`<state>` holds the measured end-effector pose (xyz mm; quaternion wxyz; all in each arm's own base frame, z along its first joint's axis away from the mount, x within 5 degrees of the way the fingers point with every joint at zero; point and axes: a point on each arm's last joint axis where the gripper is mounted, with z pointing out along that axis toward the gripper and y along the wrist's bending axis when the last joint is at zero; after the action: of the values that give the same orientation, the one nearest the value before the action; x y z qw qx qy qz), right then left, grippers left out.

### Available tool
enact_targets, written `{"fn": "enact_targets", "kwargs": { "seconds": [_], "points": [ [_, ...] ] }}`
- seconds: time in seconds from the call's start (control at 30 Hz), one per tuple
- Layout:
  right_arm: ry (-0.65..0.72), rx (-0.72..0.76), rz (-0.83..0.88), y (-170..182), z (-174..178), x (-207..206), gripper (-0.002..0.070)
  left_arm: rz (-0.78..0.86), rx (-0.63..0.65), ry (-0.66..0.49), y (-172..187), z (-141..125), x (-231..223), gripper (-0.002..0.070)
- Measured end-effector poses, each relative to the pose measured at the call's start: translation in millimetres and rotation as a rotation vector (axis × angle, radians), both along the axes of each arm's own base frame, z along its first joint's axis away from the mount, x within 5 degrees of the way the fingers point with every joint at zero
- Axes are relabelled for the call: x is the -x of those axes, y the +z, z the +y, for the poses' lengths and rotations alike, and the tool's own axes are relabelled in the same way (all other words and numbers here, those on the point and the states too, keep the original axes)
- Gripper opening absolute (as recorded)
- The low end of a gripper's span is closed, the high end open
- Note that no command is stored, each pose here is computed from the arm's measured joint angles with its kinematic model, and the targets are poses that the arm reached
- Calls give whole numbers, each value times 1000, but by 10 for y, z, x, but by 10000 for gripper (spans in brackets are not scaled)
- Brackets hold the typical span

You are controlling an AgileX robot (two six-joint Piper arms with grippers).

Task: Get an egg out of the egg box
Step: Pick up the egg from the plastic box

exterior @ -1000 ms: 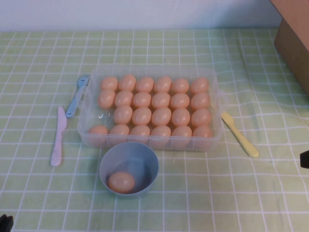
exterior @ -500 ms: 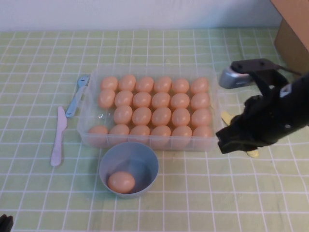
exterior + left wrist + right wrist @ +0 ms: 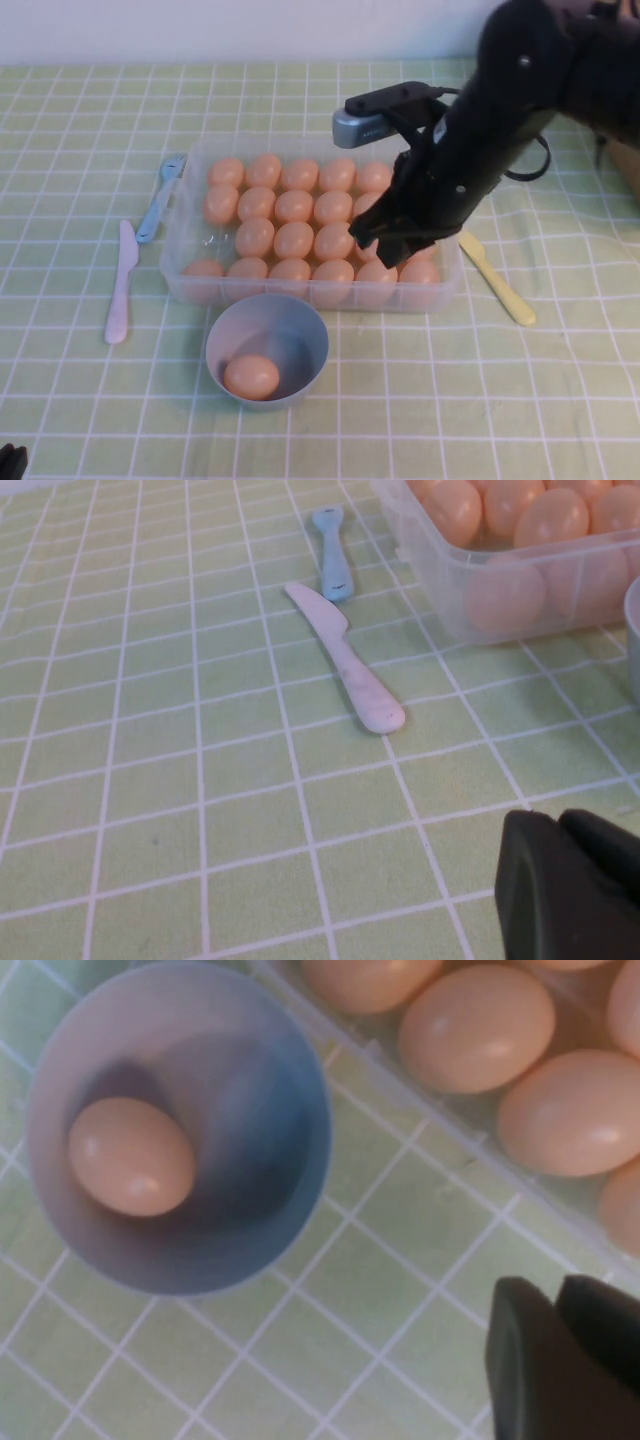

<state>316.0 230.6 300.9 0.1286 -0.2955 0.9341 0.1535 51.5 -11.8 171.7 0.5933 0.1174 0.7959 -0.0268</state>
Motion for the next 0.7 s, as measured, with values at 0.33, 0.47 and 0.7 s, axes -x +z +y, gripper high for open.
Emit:
{"fn": "enact_targets", "kwargs": {
  "seconds": [0.33,0.47,0.7],
  "points": [
    [-108,43,44,-225,243,-447,392,0,0,0,0,0,0,-3],
    [-118,58,66,-328,266,-485,452,0,0,0,0,0,0,-3],
    [-137,59,71,-329,267,-492,465,0,0,0,0,0,0,-3]
  ]
}}
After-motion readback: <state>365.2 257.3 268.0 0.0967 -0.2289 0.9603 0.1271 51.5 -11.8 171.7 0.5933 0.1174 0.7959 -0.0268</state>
